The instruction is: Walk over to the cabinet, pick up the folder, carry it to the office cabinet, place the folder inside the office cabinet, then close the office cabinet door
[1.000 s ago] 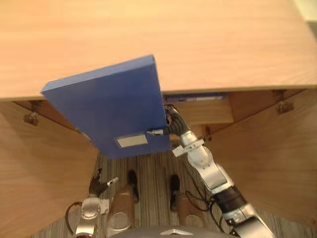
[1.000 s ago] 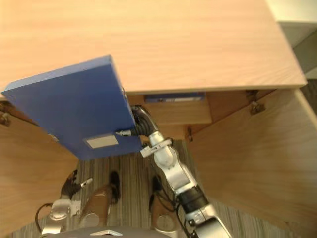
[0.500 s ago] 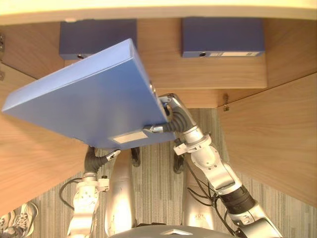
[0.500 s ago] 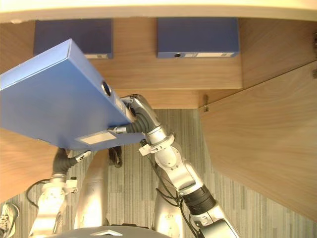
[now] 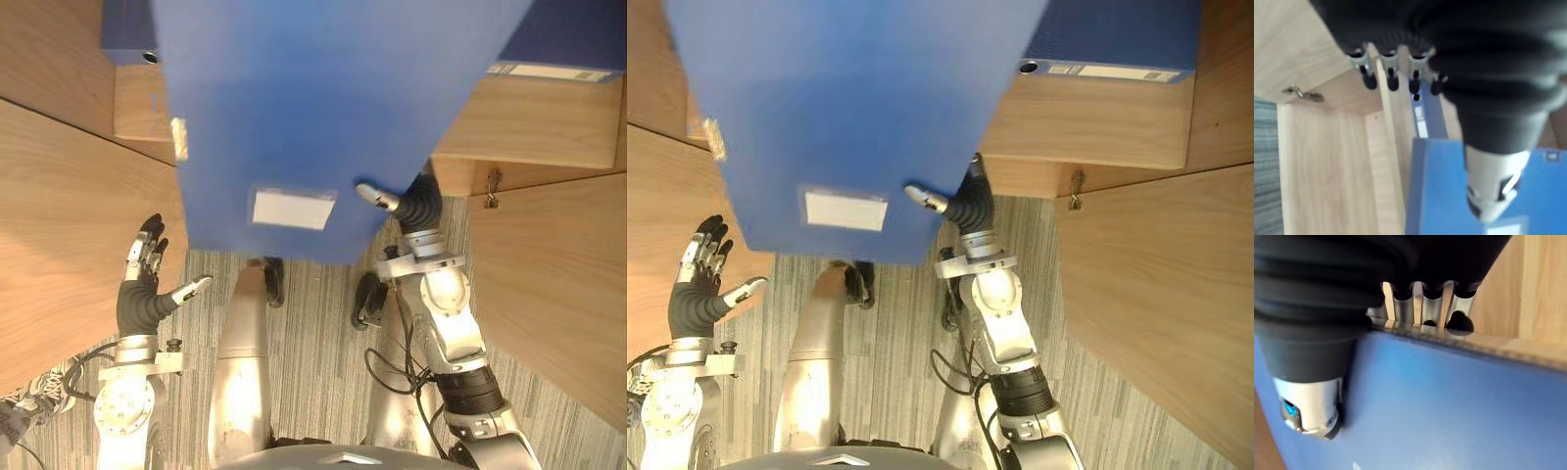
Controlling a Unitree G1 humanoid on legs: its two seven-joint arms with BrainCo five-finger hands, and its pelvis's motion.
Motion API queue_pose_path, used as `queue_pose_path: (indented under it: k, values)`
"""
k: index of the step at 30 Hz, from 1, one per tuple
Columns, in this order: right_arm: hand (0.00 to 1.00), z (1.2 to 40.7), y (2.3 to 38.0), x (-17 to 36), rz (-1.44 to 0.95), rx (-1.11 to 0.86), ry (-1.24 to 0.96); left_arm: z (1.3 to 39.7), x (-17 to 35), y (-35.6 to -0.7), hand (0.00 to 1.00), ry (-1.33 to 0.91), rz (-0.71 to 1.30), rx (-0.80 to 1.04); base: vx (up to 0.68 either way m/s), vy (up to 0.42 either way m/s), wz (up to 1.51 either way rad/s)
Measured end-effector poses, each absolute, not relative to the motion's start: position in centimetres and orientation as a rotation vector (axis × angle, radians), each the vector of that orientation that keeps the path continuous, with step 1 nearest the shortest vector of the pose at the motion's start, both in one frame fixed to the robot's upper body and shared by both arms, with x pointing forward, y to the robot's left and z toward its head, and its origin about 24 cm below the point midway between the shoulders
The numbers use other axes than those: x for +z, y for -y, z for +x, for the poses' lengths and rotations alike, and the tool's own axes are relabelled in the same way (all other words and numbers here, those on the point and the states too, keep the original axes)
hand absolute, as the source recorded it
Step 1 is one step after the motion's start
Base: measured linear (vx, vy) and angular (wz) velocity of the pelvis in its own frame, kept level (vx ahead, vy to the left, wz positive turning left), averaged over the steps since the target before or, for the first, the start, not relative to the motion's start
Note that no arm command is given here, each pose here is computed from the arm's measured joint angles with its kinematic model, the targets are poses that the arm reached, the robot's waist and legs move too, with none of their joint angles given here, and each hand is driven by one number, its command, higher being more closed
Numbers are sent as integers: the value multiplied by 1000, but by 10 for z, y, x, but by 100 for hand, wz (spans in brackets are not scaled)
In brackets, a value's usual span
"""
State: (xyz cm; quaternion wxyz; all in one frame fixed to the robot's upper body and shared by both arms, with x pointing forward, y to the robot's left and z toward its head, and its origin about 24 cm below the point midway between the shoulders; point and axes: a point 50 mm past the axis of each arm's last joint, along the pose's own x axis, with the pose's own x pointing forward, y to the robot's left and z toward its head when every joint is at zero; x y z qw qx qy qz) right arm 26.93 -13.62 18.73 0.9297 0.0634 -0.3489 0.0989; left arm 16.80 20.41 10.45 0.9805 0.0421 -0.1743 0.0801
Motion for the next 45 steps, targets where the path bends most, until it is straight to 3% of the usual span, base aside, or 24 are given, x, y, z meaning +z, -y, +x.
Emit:
queue_pose_path:
  k: [7,18,27,32,45]
  values:
    - [100,286,155,216,298,90,794,169,108,-200,0,374,40,131,-42,-80,0]
    - [100,303,198,262,303,-146,908,171,139,-193,0,527,-7,67,-33,-66,9]
    - [100,332,216,288,573,-94,844,172,140,-189,0,530,-44,37,-22,-50,2]
    - [100,354,202,311,761,-29,788,209,115,-170,0,411,-85,2,-19,-31,-8]
    - [100,361,209,329,969,-64,749,213,103,-168,0,348,-107,38,-9,-12,0]
